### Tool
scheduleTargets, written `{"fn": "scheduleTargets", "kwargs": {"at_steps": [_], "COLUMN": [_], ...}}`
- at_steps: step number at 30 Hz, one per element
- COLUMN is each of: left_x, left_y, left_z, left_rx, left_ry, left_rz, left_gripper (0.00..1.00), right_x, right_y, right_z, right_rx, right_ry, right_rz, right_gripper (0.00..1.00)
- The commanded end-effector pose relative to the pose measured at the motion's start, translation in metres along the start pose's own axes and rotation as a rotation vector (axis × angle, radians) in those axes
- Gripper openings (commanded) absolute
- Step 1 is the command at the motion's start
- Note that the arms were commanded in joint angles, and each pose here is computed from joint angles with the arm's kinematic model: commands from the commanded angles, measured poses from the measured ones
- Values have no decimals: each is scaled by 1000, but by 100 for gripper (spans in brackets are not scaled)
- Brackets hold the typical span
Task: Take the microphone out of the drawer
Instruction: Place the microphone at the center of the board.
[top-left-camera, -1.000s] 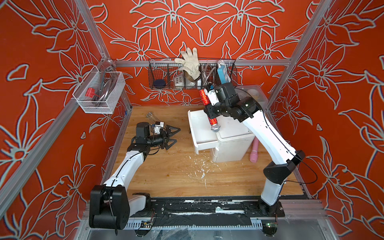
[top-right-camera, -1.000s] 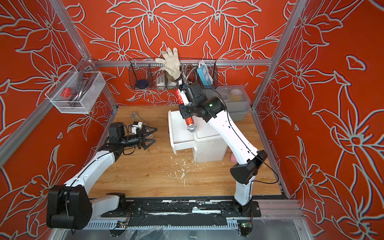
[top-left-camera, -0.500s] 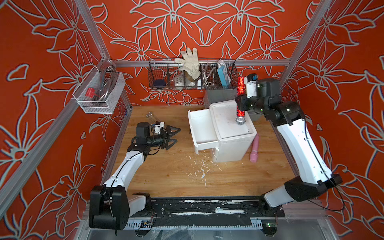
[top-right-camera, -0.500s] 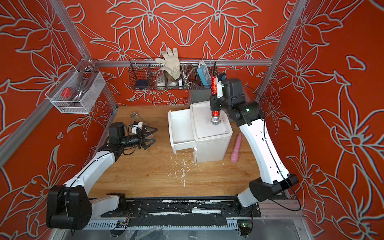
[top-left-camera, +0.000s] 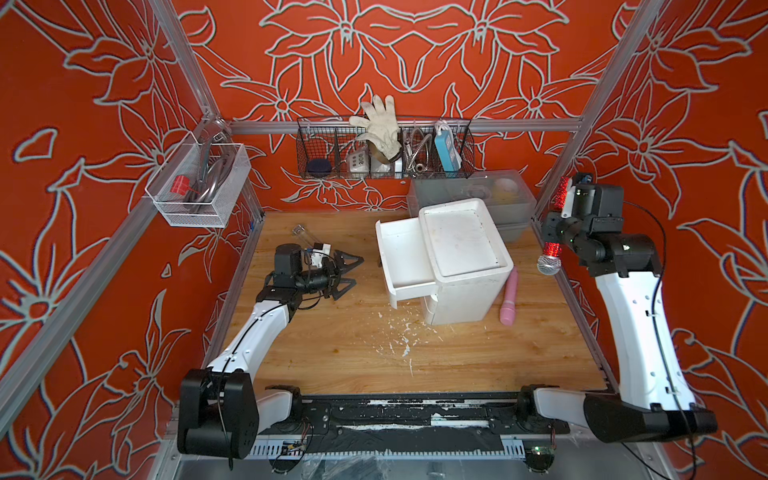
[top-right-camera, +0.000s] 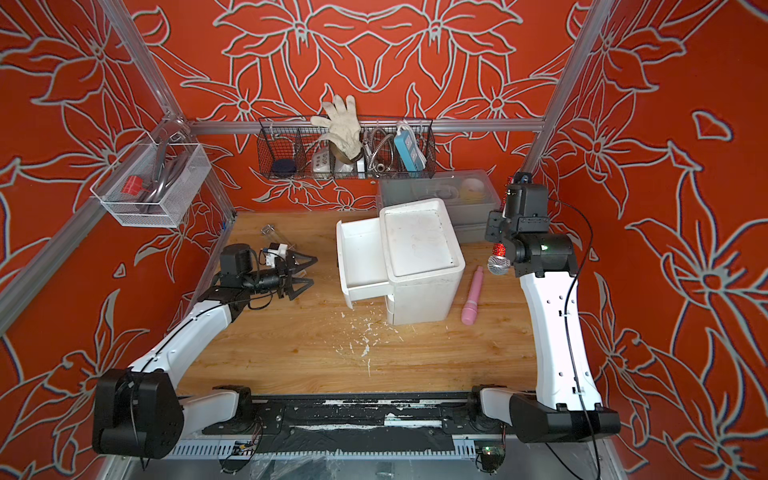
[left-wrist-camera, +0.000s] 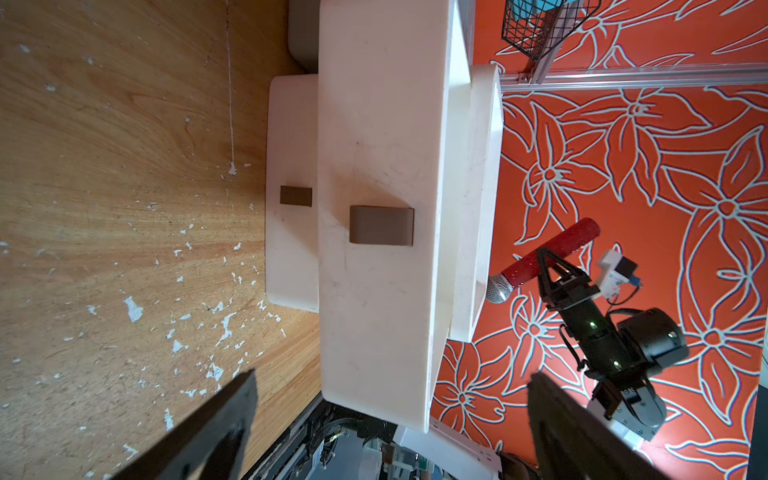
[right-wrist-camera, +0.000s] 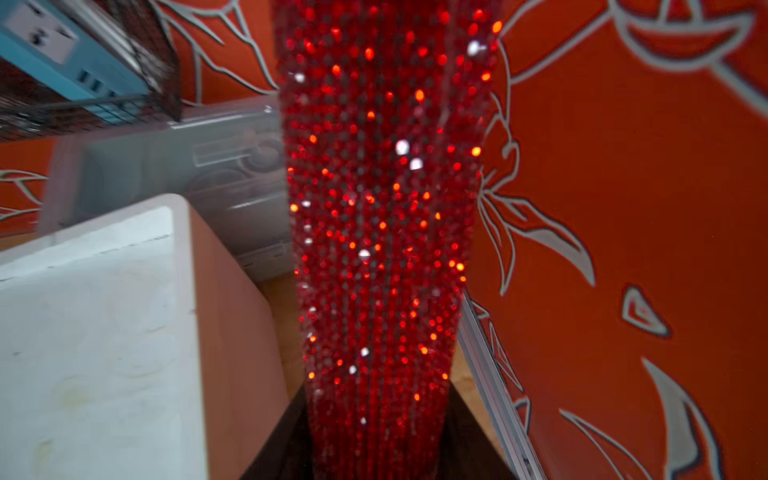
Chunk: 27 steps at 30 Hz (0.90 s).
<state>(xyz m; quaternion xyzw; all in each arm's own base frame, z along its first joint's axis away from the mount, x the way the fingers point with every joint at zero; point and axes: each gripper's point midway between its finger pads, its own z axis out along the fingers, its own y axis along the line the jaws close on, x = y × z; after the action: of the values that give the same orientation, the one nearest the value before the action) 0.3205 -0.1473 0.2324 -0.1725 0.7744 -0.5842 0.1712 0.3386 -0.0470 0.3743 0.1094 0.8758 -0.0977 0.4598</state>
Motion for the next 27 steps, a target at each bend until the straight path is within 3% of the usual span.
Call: {"fn": "scheduleTargets", "kwargs": {"at_steps": [1,6,12,22,27], "left_x": [0,1,3,1,1], "left_y": [-15,-15,-15,-12,-10], "left_z": [0,1,1,2,2], "left_rx": [23,22,19,16,13], "left_ry": [17,26,27,26,26], "left_rz": [49,47,50,41,37], "left_gripper": [100,100,100,100,100], "right_x": [31,85,139,227,253], "right_y": [-10,-20,-28,-32,-29], "right_z": [26,83,136,182,198], "right_rx": [-25,-65,-44,-15,-26], "right_ry": [79,210,396,666,741], "right_rz": [114,280,317,311,326], "right_gripper": [0,0,0,0,0]}}
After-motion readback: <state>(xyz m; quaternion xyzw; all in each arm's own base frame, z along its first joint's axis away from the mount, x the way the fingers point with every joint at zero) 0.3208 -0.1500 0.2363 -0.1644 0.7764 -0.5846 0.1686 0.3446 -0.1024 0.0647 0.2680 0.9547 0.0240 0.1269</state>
